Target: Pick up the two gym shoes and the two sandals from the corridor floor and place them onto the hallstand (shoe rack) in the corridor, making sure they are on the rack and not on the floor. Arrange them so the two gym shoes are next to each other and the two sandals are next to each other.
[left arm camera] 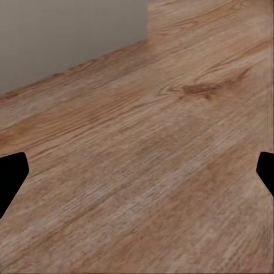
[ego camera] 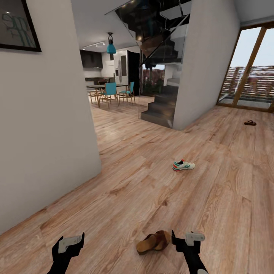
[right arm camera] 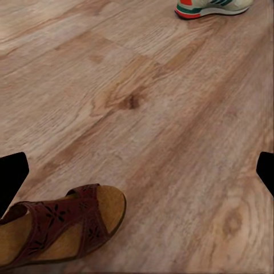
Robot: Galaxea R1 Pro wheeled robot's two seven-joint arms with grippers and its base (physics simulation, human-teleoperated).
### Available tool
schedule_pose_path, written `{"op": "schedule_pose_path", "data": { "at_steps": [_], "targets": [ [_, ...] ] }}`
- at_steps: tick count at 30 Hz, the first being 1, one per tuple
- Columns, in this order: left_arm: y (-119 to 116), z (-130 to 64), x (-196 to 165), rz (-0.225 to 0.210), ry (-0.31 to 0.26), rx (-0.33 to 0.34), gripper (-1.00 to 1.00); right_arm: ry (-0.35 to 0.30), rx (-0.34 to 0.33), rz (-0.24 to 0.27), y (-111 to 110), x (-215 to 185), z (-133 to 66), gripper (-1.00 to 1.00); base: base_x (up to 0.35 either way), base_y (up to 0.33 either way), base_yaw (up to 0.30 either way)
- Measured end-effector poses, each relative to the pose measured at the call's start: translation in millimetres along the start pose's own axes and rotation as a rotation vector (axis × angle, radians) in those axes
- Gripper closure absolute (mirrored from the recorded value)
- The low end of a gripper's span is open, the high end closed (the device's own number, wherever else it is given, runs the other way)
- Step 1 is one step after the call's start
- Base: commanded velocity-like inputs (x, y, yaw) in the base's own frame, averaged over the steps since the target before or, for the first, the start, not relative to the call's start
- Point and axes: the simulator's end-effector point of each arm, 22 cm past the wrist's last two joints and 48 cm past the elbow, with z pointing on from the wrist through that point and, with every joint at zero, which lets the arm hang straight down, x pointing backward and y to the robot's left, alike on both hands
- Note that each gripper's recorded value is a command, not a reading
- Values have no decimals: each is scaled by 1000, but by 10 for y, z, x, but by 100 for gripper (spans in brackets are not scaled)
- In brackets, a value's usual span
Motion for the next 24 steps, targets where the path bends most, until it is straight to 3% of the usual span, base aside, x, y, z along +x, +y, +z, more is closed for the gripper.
{"op": "schedule_pose_path", "data": {
  "at_steps": [24],
  "targets": [
    [7, 0, -1, 0, 0, -1, -100, 0, 1, 0, -3, -1, 0, -100, 0, 0, -289]
  ]
}}
